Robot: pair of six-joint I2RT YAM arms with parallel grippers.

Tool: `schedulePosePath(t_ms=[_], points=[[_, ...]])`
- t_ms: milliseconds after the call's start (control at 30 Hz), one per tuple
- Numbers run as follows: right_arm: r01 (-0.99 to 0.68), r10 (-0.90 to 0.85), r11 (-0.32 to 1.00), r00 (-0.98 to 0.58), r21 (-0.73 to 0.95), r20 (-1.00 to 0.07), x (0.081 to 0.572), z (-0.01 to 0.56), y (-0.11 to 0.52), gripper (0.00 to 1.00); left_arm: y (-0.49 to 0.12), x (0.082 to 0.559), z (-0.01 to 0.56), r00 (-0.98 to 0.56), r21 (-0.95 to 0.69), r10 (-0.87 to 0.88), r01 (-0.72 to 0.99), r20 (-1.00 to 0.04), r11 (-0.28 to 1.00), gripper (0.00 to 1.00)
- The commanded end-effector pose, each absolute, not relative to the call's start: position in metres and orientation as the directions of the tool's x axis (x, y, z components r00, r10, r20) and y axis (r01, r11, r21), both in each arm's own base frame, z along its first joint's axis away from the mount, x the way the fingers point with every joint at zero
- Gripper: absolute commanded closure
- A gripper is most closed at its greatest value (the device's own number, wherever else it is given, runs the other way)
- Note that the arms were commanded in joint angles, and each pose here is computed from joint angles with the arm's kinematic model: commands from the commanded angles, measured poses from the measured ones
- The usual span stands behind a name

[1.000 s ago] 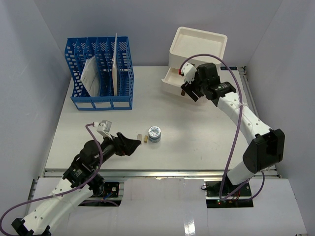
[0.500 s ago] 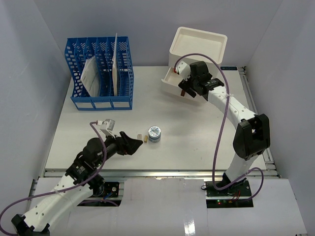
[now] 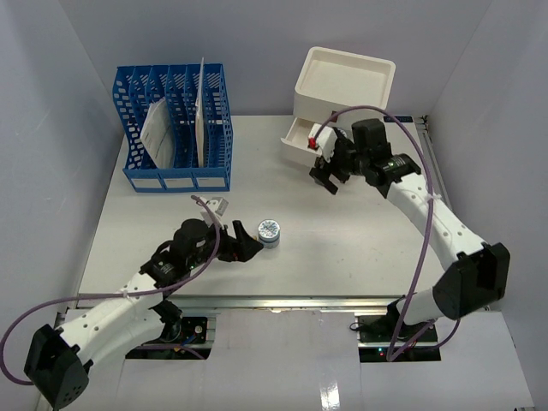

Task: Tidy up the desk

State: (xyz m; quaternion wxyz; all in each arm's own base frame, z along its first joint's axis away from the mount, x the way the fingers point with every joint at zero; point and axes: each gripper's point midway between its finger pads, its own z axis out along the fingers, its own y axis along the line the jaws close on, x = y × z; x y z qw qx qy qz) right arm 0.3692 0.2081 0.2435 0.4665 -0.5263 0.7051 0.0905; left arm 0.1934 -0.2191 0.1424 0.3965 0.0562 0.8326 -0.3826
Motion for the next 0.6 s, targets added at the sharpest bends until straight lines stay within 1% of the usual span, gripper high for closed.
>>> schedulePosePath(t_ms=[0,100,200,267,400,500,567], points=[[-0.964,-0.55,0.238,-0.032,-0.12,-0.835,0.289,0.21,0.233,0.07,-0.235,0.222,0.162,-0.638,-0.511,-0.137,0.449,-0.758,0.733,0.02],[-0.963,-0.539,0.246,-0.045,-0.106,-0.841,0.277,0.202,0.226,0.07,-0.242,0.236,0.15,-0.65,-0.439,-0.066,0.433,-0.757,0.787,0.02],[-0.953,-0.517,0.278,-0.045,-0.118,-0.855,0.278,0.203,0.218,0.08,-0.252,0.249,0.149,-0.629,-0.362,-0.005,0.44,-0.777,0.822,0.02],[-0.946,-0.494,0.306,-0.063,-0.105,-0.867,0.281,0.202,0.21,0.08,-0.262,0.255,0.142,-0.633,-0.307,0.049,0.44,-0.773,0.844,0.02],[-0.941,-0.441,0.334,-0.108,-0.051,-0.891,0.281,0.199,0.199,0.08,-0.266,0.266,0.113,-0.676,-0.168,0.165,0.399,-0.718,0.902,0.02],[-0.933,-0.417,0.357,-0.118,-0.043,-0.901,0.283,0.201,0.188,0.08,-0.275,0.269,0.109,-0.68,-0.097,0.234,0.411,-0.695,0.906,0.02],[-0.932,-0.409,0.36,-0.121,-0.038,-0.905,0.282,0.201,0.185,0.08,-0.275,0.272,0.096,-0.693,-0.038,0.276,0.401,-0.666,0.915,0.02]])
